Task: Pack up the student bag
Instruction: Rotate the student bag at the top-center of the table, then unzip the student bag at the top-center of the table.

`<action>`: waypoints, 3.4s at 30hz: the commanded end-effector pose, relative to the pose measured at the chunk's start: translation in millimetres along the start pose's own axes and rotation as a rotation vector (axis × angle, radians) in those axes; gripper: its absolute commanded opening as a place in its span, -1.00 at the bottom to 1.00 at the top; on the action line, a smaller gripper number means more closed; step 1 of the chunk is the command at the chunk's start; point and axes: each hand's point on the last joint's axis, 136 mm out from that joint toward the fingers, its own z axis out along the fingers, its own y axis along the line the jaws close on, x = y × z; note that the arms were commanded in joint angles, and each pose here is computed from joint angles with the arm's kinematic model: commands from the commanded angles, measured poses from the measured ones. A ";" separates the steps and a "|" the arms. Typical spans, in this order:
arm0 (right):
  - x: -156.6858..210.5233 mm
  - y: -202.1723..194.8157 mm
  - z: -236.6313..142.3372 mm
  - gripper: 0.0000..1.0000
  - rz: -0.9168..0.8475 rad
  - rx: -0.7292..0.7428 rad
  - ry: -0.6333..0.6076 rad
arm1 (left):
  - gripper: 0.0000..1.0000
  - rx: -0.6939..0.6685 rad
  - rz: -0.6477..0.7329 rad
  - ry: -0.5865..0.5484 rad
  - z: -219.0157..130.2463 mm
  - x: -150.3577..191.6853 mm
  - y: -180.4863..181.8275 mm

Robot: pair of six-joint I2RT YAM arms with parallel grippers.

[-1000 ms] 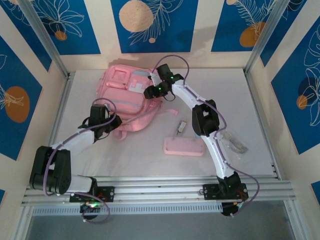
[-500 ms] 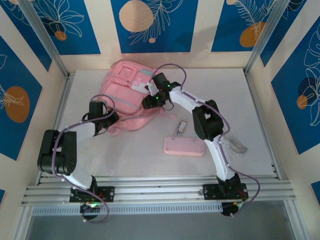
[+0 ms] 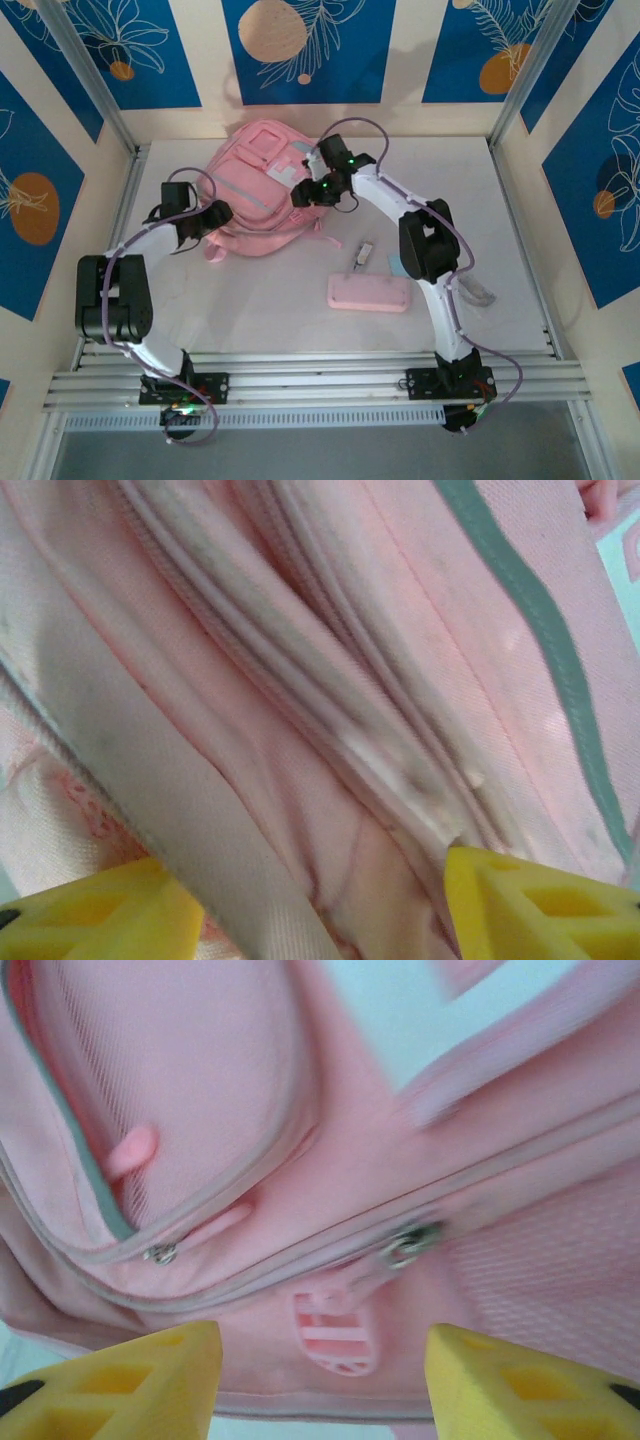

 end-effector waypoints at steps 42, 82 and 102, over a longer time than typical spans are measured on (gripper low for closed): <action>-12.3 -4.4 24.6 -1.00 0.677 -0.184 -0.136 | 0.40 0.058 0.378 0.076 28.1 12.3 -87.4; -10.0 -66.6 9.0 -1.00 0.884 -0.106 -0.330 | 0.22 0.160 0.412 0.197 -28.5 97.8 -193.8; 11.3 -40.9 9.5 -1.00 0.906 -0.226 -0.277 | -0.12 -0.159 0.532 0.083 87.0 94.4 -163.5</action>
